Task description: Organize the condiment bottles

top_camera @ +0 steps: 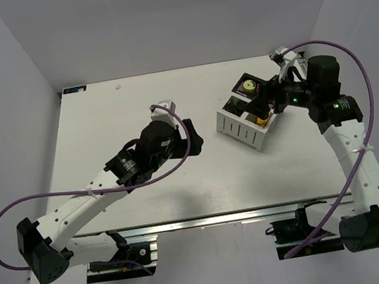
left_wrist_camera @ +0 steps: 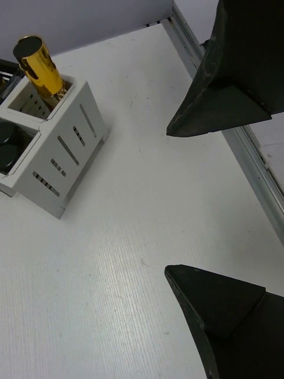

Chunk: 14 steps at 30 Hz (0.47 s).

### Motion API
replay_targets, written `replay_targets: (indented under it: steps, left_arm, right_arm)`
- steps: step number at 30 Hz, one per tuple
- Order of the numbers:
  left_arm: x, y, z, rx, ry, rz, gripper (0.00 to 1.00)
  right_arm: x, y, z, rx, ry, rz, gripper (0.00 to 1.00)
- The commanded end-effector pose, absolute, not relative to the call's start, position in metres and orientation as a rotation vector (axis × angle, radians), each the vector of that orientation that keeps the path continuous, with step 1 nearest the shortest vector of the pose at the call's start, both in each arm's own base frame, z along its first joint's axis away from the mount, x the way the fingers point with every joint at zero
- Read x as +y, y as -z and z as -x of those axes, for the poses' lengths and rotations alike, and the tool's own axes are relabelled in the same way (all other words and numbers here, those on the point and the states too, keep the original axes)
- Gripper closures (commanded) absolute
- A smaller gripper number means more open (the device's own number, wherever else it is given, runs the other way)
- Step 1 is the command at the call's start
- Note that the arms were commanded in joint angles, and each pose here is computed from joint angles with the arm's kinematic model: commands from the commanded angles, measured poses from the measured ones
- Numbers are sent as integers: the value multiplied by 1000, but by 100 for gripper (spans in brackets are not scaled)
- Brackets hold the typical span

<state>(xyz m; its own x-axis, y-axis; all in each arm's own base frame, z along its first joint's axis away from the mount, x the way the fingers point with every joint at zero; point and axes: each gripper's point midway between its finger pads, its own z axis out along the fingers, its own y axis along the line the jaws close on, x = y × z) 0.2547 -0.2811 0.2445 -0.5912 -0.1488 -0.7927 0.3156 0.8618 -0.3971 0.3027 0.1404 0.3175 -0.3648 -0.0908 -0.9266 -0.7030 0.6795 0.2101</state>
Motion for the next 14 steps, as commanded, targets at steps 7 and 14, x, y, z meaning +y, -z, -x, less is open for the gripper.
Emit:
replay_targets:
  steps: [7, 14]
  left_arm:
    - [-280, -278, -243, 2031, 748, -136, 2]
    - [-273, -280, -239, 2021, 765, -101, 2]
  right_arm:
    - [117, -349, -286, 1945, -613, 395, 11]
    - [107, -349, -285, 1947, -522, 429, 11]
